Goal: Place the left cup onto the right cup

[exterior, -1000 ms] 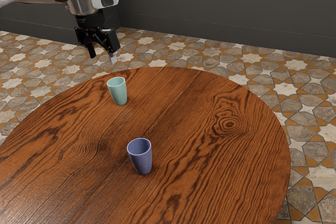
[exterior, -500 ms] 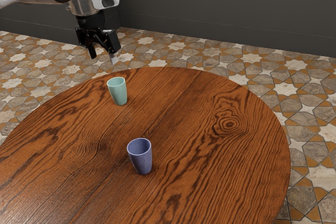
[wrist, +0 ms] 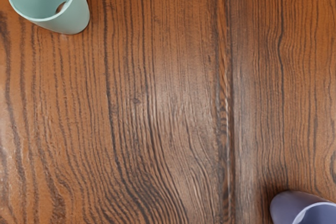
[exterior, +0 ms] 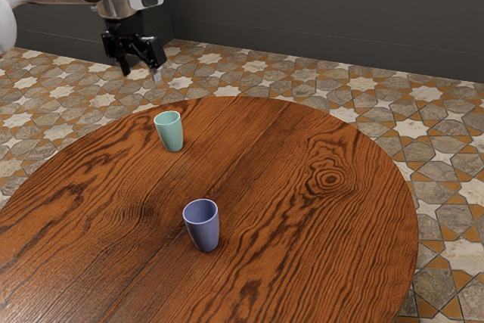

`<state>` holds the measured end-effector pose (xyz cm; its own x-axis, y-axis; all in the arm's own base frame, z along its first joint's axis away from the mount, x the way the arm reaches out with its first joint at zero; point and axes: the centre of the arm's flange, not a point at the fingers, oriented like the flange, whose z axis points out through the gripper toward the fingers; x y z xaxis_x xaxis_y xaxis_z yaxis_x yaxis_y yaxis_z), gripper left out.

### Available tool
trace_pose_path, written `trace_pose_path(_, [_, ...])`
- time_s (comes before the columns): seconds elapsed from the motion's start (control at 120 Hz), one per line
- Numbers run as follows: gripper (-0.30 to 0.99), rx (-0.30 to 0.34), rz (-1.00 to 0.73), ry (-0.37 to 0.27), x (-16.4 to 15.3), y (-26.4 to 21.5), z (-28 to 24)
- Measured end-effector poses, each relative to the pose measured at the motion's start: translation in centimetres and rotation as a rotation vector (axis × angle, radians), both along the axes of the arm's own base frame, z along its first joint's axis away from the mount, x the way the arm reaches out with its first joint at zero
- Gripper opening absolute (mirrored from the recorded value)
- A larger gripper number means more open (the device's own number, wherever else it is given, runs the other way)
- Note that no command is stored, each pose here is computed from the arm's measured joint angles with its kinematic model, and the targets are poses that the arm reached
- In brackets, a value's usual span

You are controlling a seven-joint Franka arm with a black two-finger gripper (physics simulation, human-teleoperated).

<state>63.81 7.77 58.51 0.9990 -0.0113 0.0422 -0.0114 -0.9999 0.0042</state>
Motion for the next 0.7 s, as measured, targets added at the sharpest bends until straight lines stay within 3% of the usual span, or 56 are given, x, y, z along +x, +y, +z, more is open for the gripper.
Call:
trace_pose_path(0.375, [0.69,0.064,0.058,-0.032,5.2,5.5,-2.8])
trace_pose_path(0.7, [0.69,0.087,0.055,-0.055,7.7,6.7,-6.8])
